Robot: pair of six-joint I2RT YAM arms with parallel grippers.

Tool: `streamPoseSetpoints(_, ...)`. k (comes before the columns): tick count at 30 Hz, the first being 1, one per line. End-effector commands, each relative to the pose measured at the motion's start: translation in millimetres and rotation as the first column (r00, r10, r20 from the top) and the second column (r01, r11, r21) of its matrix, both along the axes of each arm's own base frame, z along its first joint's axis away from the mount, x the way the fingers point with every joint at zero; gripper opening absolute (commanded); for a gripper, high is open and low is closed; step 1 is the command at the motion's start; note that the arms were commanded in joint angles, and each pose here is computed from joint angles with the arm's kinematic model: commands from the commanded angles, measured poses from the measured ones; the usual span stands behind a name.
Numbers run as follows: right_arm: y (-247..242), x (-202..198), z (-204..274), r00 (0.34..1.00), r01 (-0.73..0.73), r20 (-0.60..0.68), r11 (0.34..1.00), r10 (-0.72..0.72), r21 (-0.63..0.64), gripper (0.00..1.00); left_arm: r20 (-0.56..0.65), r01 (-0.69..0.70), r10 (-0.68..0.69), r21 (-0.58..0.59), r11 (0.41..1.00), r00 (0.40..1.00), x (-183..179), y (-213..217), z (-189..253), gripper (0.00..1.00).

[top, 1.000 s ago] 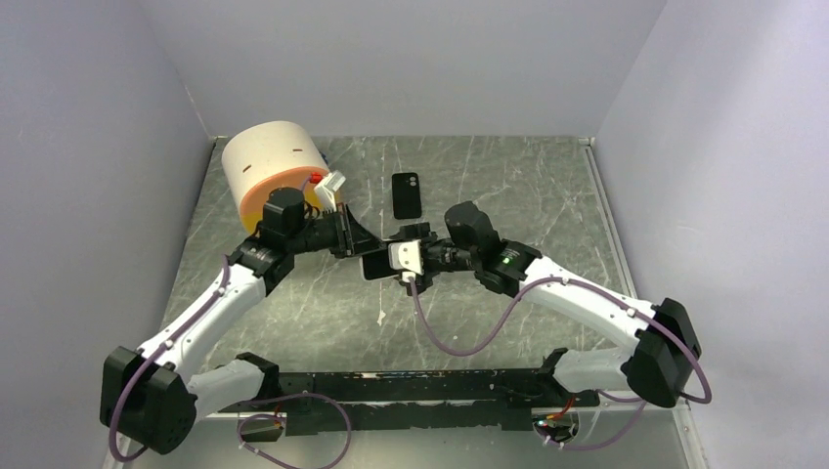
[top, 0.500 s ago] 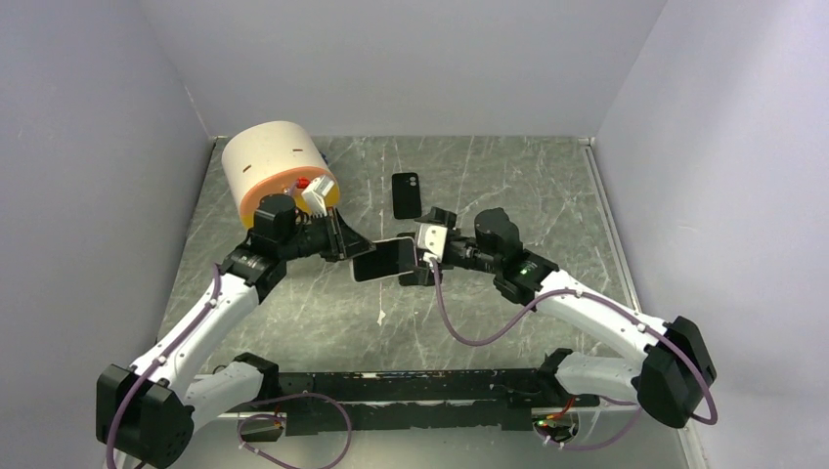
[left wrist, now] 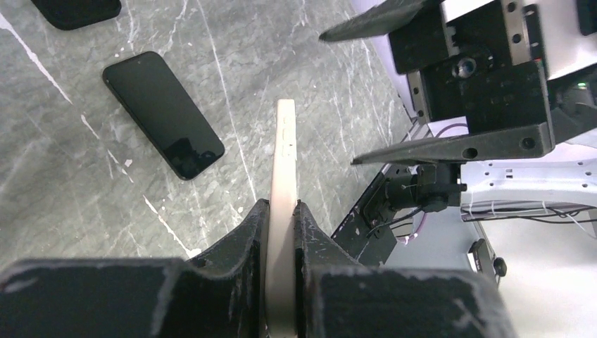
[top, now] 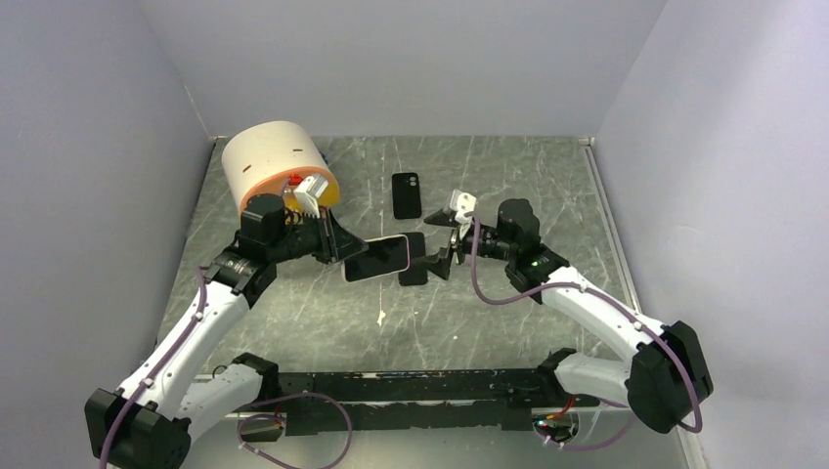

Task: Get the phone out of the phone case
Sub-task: Pick up the phone at the center of the board, then remove the phone case from the phone.

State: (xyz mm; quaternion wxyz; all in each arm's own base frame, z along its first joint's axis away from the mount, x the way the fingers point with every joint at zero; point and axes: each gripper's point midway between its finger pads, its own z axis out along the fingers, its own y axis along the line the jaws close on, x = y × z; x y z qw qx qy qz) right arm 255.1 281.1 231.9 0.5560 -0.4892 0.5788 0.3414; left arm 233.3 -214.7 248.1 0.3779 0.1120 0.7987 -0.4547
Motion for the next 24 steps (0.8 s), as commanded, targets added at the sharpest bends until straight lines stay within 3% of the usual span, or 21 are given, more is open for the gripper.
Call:
streamPoseSetpoints(1, 17, -29, 20, 0.98, -0.121, -0.131, 0.973, 0.149, 0.198, 0.99, 0.176, 0.072, -0.057, -0.078, 0.994, 0.983, -7, -6, 50, 0.03)
streamPoseSetpoints(8, 27, -32, 15, 0.943, -0.154, -0.243, 0.947, 0.226, 0.283, 0.96, 0.236, 0.136, -0.101, -0.136, 0.981, 0.967, -18, -11, 68, 0.03)
streamPoseSetpoints(16, 38, -52, 37, 0.868, -0.267, -0.28, 0.86, 0.411, 0.436, 0.68, 0.231, 0.189, -0.148, -0.165, 0.968, 0.961, -22, -17, 69, 0.03)
streamPoseSetpoints(19, 38, -58, 44, 0.844, -0.307, -0.263, 0.823, 0.468, 0.478, 0.44, 0.232, 0.189, -0.149, -0.158, 0.969, 0.961, -22, -17, 69, 0.03)
streamPoseSetpoints(21, 37, -62, 49, 0.829, -0.328, -0.252, 0.799, 0.5, 0.505, 0.23, 0.234, 0.172, -0.134, -0.151, 0.973, 0.963, -20, -15, 69, 0.03)
streamPoseSetpoints(22, 36, -64, 52, 0.822, -0.337, -0.245, 0.787, 0.513, 0.516, 0.08, 0.224, 0.156, -0.121, -0.145, 0.977, 0.967, -19, -13, 67, 0.03)
streamPoseSetpoints(23, 34, -64, 55, 0.819, -0.343, -0.236, 0.776, 0.523, 0.53, 0.0, 0.22, 0.138, -0.105, -0.139, 0.981, 0.97, -18, -12, 65, 0.04)
streamPoseSetpoints(24, 33, -64, 57, 0.817, -0.343, -0.23, 0.766, 0.529, 0.543, 0.0, 0.215, 0.12, -0.09, -0.134, 0.984, 0.972, -17, -10, 63, 0.09)
